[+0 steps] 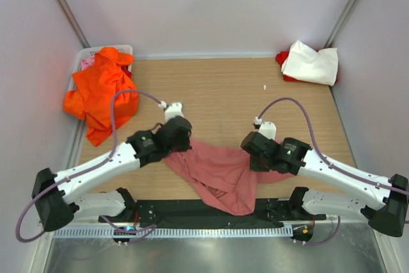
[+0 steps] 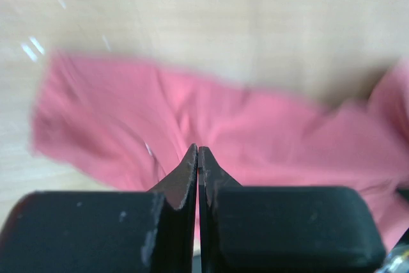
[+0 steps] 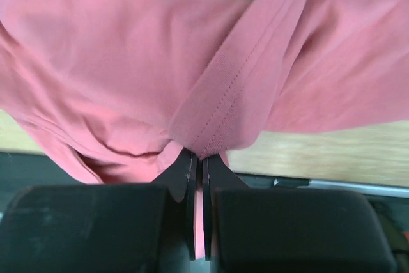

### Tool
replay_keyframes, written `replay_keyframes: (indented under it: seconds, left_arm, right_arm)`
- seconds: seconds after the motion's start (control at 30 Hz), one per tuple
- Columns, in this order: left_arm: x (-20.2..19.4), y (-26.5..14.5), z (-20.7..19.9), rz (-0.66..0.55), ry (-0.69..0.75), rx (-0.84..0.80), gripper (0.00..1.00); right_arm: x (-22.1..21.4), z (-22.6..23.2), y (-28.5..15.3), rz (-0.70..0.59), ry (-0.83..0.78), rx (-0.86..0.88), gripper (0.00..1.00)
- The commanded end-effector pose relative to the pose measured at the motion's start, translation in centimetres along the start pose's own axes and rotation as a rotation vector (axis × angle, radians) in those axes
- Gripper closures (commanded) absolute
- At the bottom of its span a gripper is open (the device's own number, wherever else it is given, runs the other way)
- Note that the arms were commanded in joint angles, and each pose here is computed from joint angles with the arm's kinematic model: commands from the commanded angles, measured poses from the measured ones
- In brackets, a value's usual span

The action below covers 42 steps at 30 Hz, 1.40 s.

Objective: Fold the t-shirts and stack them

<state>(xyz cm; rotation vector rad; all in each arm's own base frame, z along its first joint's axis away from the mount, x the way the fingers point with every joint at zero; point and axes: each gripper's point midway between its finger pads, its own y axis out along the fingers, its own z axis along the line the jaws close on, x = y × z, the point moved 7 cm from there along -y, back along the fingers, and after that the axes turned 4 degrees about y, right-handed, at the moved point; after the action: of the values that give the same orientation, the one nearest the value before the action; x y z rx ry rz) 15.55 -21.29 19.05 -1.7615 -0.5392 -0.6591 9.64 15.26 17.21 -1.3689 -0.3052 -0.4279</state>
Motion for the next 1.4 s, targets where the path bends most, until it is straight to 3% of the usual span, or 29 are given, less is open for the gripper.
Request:
replay_keyframes:
  seconds: [0.0, 0.1, 0.13, 0.17, 0.2, 0.3, 0.4, 0.53, 0.6, 0.7, 0.97, 1.1, 1.27, 1.3, 1.33, 1.37]
  left_arm:
    - [6.2, -1.6, 2.9, -0.118, -0.048, 0.054, 1.0]
    - [9.0, -2.1, 3.5, -0.141, -0.112, 0.022, 0.99]
    - [8.9, -2.2, 2.7, -0.105, -0.111, -0.04, 0.94]
    - [8.6, -1.8, 2.0, -0.088, -0.112, -0.091, 0.87]
    - [7.7, -1.0, 1.1, -0.032, -0.128, -0.133, 0.63]
    - [3.1, 0.6, -1.0, 0.078, -0.08, -0.175, 0.28]
    - [-1.1, 1.5, -2.8, 0.124, -0.066, -0.22, 0.18]
    - [-3.3, 2.5, -4.2, 0.156, -0.075, -0.257, 0.22]
    - [-3.6, 2.8, -4.7, 0.173, -0.064, -0.262, 0.3]
    - [-3.9, 3.5, -5.7, 0.185, -0.026, -0.26, 0.34]
    - [-5.4, 6.4, -6.4, 0.246, 0.045, -0.189, 0.38]
    - [-7.1, 7.1, -6.3, 0.31, 0.068, -0.148, 0.37]
    - [-8.4, 6.9, -6.6, 0.324, 0.126, -0.128, 0.25]
    - [-8.5, 7.1, -6.6, 0.322, 0.133, -0.121, 0.28]
    - [-8.6, 7.4, -6.5, 0.323, 0.136, -0.107, 0.5]
    - [-8.6, 7.5, -6.5, 0.322, 0.139, -0.105, 0.61]
  right_arm:
    - [4.2, -1.3, -2.2, -0.157, -0.009, -0.105, 0.97]
    - [6.2, -1.3, -2.8, -0.188, -0.016, -0.139, 0.97]
    - [6.3, -1.1, -2.6, -0.181, -0.027, -0.147, 0.97]
    - [6.4, -1.0, -2.4, -0.178, -0.033, -0.145, 0.97]
    - [6.1, -1.0, -2.1, -0.161, -0.039, -0.144, 0.97]
    - [5.3, -1.2, -0.5, -0.133, -0.039, -0.156, 0.96]
    - [5.2, -1.5, 0.8, -0.11, -0.027, -0.176, 0.94]
    - [5.5, -1.4, 1.7, -0.093, -0.017, -0.188, 0.9]
    - [5.5, -1.4, 2.1, -0.083, -0.015, -0.19, 0.89]
    - [5.3, -1.2, 2.6, -0.073, -0.009, -0.175, 0.89]
    - [4.9, -1.3, 3.1, -0.053, -0.012, -0.166, 0.89]
    - [5.0, -1.3, 3.0, -0.052, -0.009, -0.164, 0.89]
    - [5.0, -1.3, 3.3, -0.041, -0.015, -0.163, 0.89]
    - [5.0, -1.3, 3.4, -0.04, -0.016, -0.165, 0.89]
    - [5.1, -1.3, 3.4, -0.039, -0.016, -0.165, 0.89]
    - [5.0, -1.3, 3.5, -0.033, -0.02, -0.165, 0.89]
